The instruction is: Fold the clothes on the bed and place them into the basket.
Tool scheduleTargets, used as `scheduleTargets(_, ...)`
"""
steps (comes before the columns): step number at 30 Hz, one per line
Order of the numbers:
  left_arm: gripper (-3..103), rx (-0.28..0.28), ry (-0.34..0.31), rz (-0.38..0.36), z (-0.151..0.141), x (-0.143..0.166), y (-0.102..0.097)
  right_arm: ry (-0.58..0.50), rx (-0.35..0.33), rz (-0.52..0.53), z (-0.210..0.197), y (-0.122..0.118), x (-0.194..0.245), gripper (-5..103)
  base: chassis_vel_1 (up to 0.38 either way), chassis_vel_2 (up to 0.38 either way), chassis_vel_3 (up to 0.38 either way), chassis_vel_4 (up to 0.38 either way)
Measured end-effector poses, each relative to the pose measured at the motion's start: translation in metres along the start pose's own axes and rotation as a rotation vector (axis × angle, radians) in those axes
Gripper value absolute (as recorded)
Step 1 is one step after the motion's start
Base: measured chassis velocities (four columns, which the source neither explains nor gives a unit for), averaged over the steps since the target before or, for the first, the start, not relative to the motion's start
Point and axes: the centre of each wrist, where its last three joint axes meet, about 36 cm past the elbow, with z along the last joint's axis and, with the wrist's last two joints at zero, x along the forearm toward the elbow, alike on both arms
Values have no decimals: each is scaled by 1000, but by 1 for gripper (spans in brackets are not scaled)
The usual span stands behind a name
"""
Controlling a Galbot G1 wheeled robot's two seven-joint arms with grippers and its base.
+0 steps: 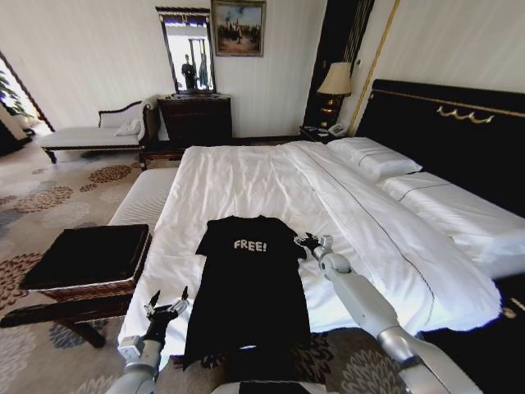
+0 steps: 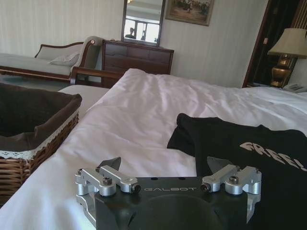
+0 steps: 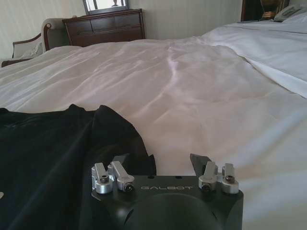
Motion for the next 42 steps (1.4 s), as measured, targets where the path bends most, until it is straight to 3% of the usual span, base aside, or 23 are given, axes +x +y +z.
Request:
scheduleTargets(2, 100, -1, 0, -1, 0, 0, 1, 4, -7, -2, -1, 1, 0, 68, 0, 0, 0, 0)
scheduleTargets(4, 100, -2, 1, -17, 1, -1, 8, 24, -58, -15, -4, 8, -3, 53, 0, 0, 0, 0)
scheduleTargets(8, 100, -2, -1, -27, 1, -1, 13, 29, -65, -15, -3, 9, -5, 37, 0, 0, 0, 0)
scheduleTargets(10, 100, -2, -1, -29, 1, -1, 14, 30, -66, -16, -3, 9, -6, 37, 0, 0, 0, 0)
scheduleTargets(12, 100, -1, -3, -35, 1, 0, 16, 28, -69, -23, -4, 12, -5, 21, 0, 0, 0, 0)
scheduleTargets(13, 100, -1, -3, -35, 1, 0, 16, 28, -69, -23, -4, 12, -5, 21, 0, 0, 0, 0)
scheduleTargets(17, 100, -1, -5, -36, 0, 0, 17, 29, -66, -25, -3, 13, -4, 4, 0, 0, 0, 0)
scheduleTargets(23, 100, 5, -7, -36, 0, 0, 15, 13, -48, -26, -5, 15, -4, 0, 0, 0, 0, 0)
scheduleTargets(32, 100, 5, -15, -39, -2, 0, 16, -50, 111, 43, -3, 16, -3, 0, 0, 0, 0, 0)
scheduleTargets(42, 100, 10, -14, -36, -1, 0, 14, -63, 137, 87, -4, 6, -5, 0, 0, 0, 0, 0)
